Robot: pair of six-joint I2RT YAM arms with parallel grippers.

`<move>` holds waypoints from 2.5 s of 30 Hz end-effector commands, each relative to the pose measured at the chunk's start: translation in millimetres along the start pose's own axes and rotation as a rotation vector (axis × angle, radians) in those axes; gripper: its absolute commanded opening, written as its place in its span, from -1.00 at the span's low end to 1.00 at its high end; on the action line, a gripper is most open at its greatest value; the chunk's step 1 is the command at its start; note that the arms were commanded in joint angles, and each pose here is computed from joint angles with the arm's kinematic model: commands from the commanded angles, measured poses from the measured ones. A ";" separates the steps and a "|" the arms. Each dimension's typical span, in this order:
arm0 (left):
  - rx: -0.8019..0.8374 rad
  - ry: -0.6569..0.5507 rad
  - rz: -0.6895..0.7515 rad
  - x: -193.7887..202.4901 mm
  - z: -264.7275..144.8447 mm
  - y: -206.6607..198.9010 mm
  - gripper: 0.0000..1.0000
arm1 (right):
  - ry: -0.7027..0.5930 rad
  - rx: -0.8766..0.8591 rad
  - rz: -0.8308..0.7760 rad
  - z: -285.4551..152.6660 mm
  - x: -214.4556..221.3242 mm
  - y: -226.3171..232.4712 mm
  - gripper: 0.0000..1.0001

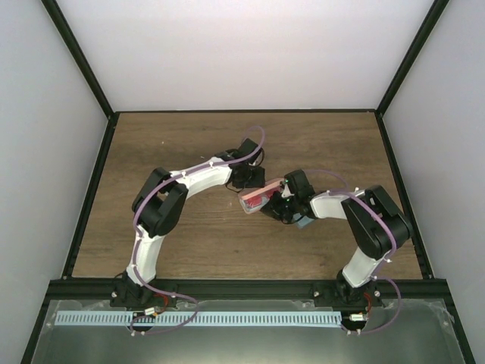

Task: Organize the sunglasses
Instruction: Close the sunglasses case at the center of the board, then reset both arms

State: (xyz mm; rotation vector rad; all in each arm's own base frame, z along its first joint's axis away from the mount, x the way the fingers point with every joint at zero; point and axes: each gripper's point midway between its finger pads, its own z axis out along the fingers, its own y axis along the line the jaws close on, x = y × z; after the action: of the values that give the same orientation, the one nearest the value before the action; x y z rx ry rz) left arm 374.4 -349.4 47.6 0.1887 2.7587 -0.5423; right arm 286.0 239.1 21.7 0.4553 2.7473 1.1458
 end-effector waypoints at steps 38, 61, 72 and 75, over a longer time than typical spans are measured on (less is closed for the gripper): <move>0.089 0.109 0.043 8.4 -30.4 -26.0 0.95 | -0.445 0.141 0.050 -155.4 -43.3 5.1 -0.15; 0.102 -0.399 -0.125 -82.8 -182.1 23.9 0.99 | -0.620 0.155 -0.267 -219.3 -84.7 39.9 1.00; 0.114 -0.398 -0.169 -85.1 -173.8 33.9 1.00 | -0.579 0.139 -0.294 -209.3 -96.8 51.8 1.00; 0.110 -0.384 -0.169 -87.5 -167.4 36.2 0.99 | -0.579 0.154 -0.287 -207.3 -100.5 49.0 1.00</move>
State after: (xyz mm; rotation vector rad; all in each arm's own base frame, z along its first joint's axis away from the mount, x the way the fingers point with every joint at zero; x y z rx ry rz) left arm 406.1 -254.7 209.3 -0.1097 2.4026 -0.6681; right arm 329.9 100.2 180.5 0.3575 2.3526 0.6114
